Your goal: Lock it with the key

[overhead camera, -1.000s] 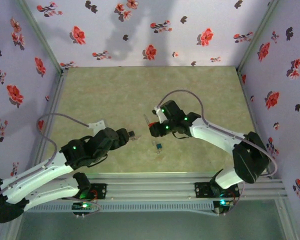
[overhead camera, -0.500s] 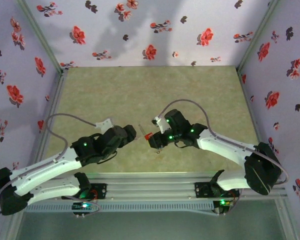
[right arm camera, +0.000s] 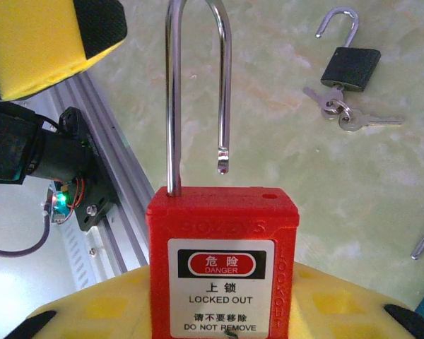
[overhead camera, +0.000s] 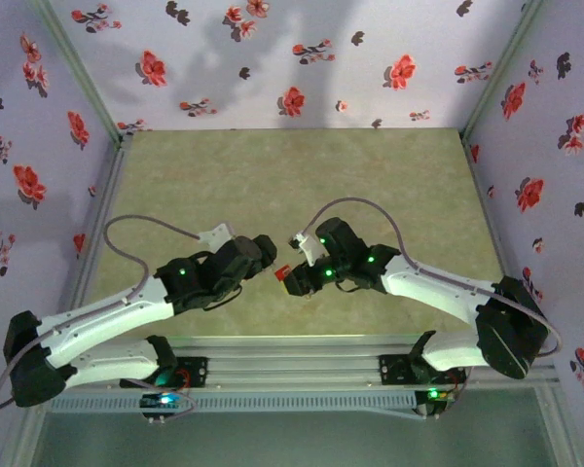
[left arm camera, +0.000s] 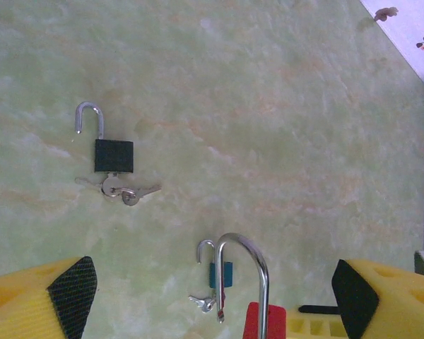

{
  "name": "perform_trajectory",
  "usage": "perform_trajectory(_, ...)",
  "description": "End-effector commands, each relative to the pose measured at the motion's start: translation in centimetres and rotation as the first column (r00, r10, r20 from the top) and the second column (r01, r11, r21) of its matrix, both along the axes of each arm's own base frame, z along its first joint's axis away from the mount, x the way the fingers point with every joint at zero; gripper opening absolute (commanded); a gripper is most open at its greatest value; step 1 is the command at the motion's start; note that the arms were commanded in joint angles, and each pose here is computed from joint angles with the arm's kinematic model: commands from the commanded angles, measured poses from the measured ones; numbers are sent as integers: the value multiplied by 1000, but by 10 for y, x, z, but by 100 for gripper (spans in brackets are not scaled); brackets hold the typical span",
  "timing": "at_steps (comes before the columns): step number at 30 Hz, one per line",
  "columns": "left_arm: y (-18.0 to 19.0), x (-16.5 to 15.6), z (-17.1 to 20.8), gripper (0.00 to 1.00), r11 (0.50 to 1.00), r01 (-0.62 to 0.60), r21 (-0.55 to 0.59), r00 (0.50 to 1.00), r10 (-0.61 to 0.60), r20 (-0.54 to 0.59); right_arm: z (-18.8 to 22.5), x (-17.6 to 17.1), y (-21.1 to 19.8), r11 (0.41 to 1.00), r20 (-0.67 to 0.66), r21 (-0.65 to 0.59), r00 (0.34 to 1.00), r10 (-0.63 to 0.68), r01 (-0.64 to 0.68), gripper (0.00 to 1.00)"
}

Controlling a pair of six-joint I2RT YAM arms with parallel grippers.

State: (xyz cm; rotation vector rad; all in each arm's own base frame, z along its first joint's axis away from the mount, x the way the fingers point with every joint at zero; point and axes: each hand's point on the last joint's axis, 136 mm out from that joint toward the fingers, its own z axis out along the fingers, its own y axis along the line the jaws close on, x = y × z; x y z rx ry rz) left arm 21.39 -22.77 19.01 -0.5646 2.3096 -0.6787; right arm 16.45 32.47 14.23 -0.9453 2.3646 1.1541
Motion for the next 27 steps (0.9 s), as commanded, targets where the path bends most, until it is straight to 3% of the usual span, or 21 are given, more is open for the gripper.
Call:
perform_trajectory(1, -6, 4, 10, 86, 999, -22, -32, 1000, 22, 19, 10, -5, 5, 998, 41, 45, 998, 44, -45, 0)
perform_trajectory(27, -32, 8, -4, 47, 1000, 21, -13, 1000, -22, -18, 17, -14, 8, 994, 66, 73, 995, 81, -86, 0)
